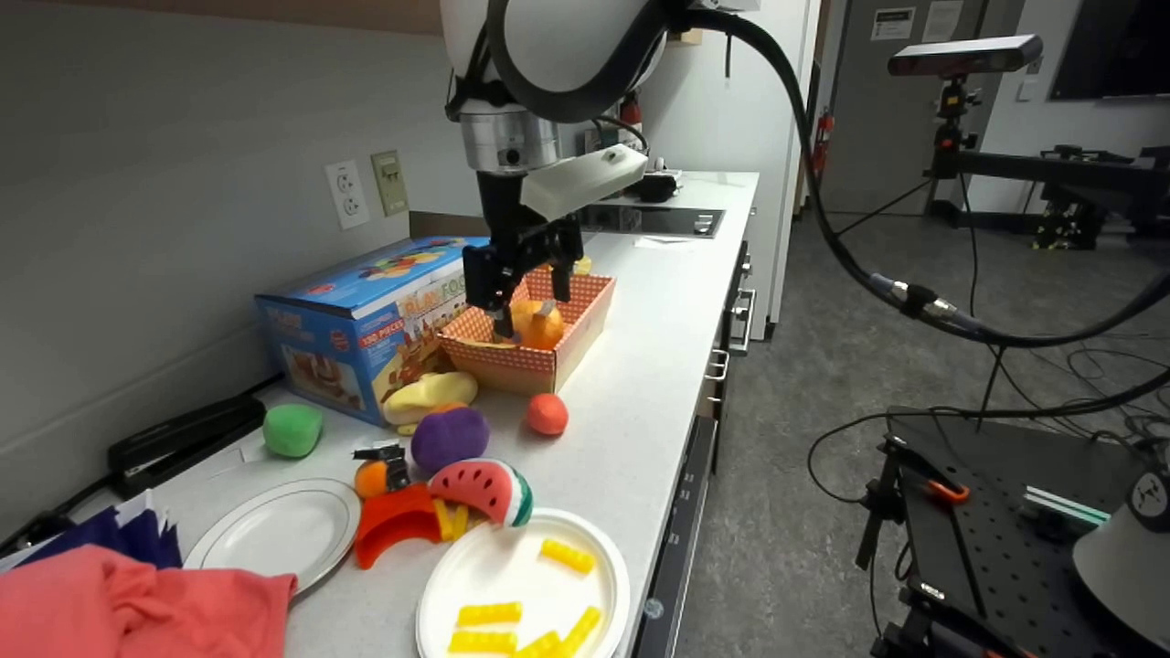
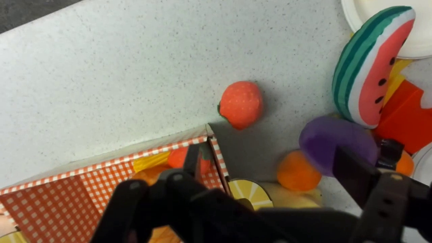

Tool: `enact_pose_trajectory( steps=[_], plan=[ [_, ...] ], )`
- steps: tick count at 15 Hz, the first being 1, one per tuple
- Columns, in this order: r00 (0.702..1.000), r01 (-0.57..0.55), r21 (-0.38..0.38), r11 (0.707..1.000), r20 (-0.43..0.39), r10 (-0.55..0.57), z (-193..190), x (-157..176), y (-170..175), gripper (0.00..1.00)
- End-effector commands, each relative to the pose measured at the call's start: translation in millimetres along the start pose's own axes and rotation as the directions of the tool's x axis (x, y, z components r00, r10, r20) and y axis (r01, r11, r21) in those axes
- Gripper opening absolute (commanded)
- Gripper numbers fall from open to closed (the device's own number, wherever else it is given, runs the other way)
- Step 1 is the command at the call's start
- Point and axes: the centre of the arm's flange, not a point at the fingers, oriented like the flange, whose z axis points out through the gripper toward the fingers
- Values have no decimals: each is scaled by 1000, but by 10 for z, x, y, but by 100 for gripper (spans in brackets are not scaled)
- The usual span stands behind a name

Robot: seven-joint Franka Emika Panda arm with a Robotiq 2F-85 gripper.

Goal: Put the pineapple, cherry, watermelon, eggplant, banana and orange plushies in the box

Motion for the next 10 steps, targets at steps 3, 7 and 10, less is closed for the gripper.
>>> enact_pose_trajectory(
  steps=[3,7,10],
  plan=[
    [1000,-1,0,1000,0,1,0,2,5,100],
    [1000,21,-18,1000,19,-20,108,-26,-5,100],
    [998,20,-20,1000,65,-19,370,-82,5,100]
  ],
)
